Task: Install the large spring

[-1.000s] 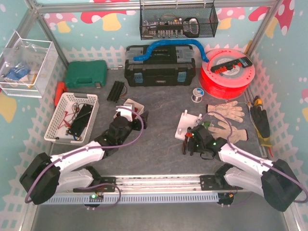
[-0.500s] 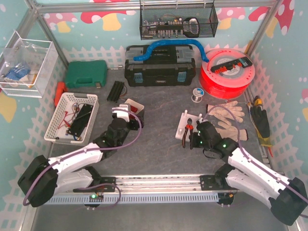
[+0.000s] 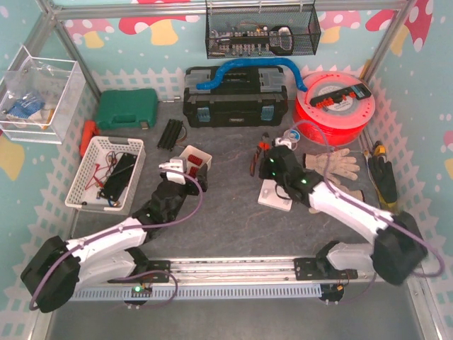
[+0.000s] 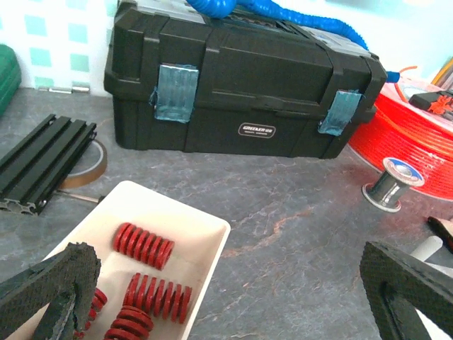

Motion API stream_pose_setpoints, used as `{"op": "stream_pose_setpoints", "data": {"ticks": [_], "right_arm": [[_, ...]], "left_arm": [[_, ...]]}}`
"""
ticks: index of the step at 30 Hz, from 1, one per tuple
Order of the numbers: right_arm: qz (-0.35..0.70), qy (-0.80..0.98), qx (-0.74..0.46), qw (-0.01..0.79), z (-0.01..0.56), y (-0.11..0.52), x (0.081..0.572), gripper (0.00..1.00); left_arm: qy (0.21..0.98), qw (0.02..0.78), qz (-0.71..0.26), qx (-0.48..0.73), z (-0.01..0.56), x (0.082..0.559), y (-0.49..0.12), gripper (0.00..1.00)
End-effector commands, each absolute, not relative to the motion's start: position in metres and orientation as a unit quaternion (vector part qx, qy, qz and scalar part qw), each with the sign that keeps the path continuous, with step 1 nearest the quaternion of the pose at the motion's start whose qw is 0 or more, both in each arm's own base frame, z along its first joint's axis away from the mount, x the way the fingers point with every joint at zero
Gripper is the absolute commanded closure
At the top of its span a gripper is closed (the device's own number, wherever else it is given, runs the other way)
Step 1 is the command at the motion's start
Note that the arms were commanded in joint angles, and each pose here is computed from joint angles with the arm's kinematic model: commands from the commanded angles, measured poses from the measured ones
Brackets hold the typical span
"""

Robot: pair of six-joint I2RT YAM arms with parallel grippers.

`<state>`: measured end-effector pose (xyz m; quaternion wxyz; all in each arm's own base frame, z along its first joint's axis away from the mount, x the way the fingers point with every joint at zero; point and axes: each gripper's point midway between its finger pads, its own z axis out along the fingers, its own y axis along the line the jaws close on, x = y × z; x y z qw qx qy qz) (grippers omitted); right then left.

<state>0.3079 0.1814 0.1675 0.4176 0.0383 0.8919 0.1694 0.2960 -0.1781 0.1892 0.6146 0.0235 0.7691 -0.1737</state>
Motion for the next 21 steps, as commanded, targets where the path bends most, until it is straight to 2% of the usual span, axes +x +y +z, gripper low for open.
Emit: {"op": "stream_pose_setpoints", "data": {"ticks": [1, 8, 16, 21], "right_arm": [[0.153, 0.857, 0.058, 0.489, 0.193, 0.207, 0.370, 1.00], [0.094, 0.883, 0.064, 0.455, 0.142, 0.245, 0.436, 1.00], [0.046, 0.905, 0.086, 0.414, 0.080, 0.249, 0.472, 0.96], [0.044, 0.913, 0.105, 0.391, 0.058, 0.248, 0.478, 0.86]], "left_arm": [[0.752, 0.638, -0.165, 0.023, 0.198, 0.294, -0.173, 0.01], [0.744, 0.645, -0.174, 0.017, 0.201, 0.291, -0.170, 0.01], [0.744, 0.640, -0.189, 0.026, 0.199, 0.290, -0.177, 0.01], [0.744, 0.638, -0.196, 0.031, 0.199, 0.290, -0.180, 0.01]]}}
